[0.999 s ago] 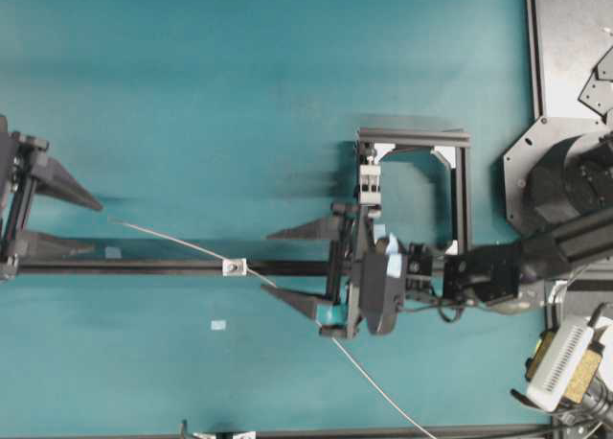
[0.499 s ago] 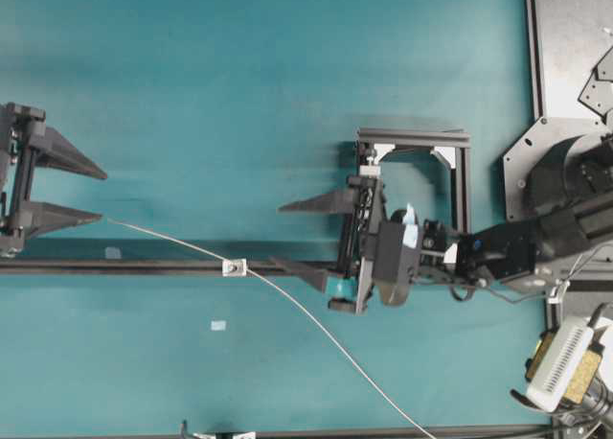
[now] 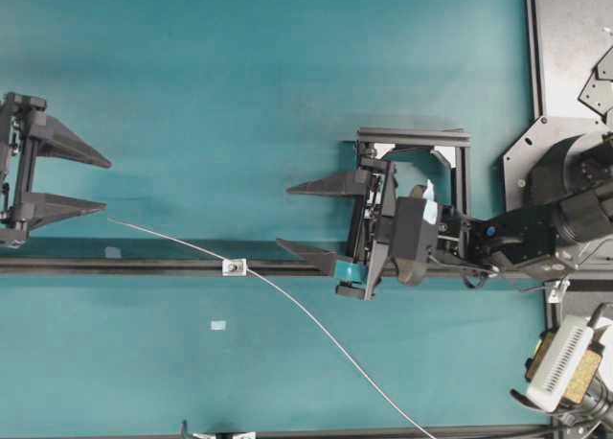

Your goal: Insert the wire into the hole on the right side and pull it with the left arm.

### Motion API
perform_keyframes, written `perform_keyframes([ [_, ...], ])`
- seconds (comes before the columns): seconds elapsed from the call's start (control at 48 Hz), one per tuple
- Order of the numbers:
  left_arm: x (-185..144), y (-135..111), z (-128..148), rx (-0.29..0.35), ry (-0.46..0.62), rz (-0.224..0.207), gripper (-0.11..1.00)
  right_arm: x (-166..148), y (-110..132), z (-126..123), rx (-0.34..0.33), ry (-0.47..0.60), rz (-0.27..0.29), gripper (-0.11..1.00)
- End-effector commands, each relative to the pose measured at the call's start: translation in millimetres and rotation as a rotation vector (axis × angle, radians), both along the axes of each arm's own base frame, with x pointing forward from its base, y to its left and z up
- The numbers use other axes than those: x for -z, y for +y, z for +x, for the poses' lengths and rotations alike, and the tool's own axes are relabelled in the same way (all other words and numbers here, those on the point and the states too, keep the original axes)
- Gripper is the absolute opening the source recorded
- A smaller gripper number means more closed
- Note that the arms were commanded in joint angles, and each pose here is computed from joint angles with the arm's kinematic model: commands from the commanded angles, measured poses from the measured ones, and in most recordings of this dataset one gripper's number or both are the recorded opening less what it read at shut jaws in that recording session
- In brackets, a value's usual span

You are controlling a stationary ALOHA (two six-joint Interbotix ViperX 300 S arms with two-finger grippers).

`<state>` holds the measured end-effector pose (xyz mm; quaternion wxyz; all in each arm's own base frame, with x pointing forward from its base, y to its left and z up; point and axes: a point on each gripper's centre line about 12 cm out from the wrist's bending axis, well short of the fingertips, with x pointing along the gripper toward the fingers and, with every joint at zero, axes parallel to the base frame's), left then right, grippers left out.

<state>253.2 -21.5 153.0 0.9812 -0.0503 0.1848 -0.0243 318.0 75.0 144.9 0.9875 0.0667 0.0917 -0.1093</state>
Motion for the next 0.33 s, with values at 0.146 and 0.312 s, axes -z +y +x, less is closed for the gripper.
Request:
perform_keyframes([
  [0.146, -9.1, 0.3, 5.2, -0.001, -0.038, 0.001, 0.97, -12.0, -2.6, 2.0, 0.025, -0.053, 0.107, 0.87],
  [0.312, -9.6, 0.2, 5.4, 0.0, -0.043, 0.001, 0.97, -8.8, -5.0, -0.8, 0.032, -0.046, 0.118, 0.87],
])
